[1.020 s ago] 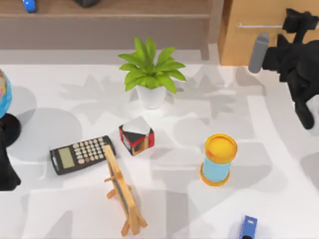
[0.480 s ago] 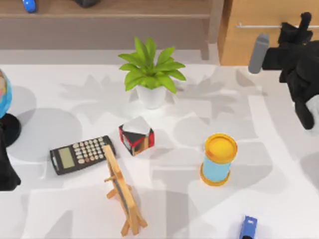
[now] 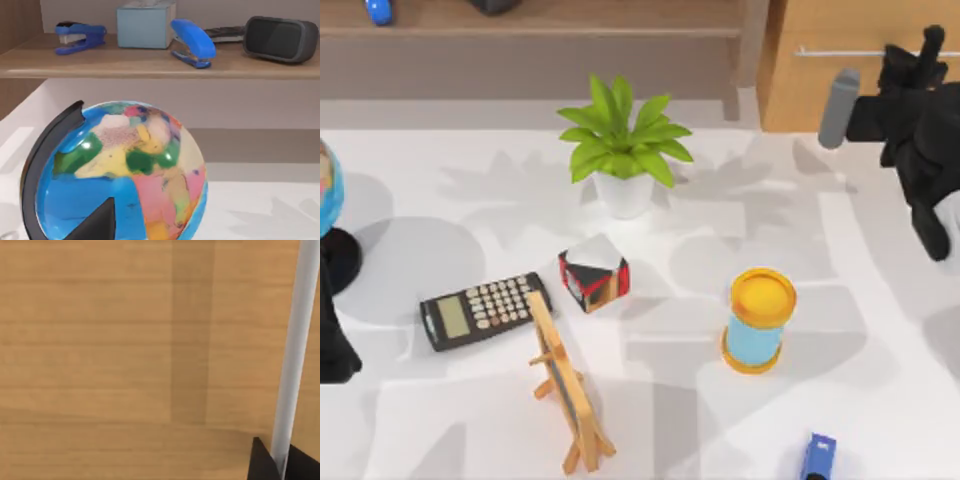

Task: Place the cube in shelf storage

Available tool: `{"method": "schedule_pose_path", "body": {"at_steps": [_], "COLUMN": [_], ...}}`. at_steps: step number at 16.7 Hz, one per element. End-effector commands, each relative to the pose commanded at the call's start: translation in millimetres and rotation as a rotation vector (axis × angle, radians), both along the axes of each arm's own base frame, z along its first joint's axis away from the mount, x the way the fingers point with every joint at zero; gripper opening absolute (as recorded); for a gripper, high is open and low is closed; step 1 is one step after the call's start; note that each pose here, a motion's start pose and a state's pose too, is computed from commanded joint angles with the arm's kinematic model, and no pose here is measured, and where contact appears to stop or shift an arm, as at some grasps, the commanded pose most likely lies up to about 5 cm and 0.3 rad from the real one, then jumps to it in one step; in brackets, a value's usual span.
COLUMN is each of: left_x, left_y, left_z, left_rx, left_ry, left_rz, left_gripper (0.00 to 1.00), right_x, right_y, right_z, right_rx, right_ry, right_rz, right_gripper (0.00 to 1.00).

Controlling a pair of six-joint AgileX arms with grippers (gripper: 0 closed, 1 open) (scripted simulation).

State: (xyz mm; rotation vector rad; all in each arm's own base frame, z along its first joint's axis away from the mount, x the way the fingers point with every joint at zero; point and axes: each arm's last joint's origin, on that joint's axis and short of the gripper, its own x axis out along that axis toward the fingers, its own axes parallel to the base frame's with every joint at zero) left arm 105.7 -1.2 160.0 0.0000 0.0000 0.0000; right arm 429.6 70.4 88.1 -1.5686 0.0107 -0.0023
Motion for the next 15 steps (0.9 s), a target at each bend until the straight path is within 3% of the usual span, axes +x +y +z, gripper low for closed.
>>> {"method": "schedule_pose_path", "body": {"at_steps": [9, 15], "left_x": [0.0, 0.0], "left_y": [0.0, 0.0], "left_z": [0.0, 0.0], "left_rx": [0.000, 0.000], "left_ry": [0.000, 0.000], "left_rz": [0.000, 0.000], "left_gripper": [1.00, 1.00], "right_x": [-60.6, -65.3], "right_y": [0.5, -2.2], "right_z": [-0.4, -1.5], "right_rx": [-0.001, 0.000], "right_ry": [0.002, 0.004], "right_rz": [0.000, -0.009], "right_gripper": [0.00, 0.00]}}
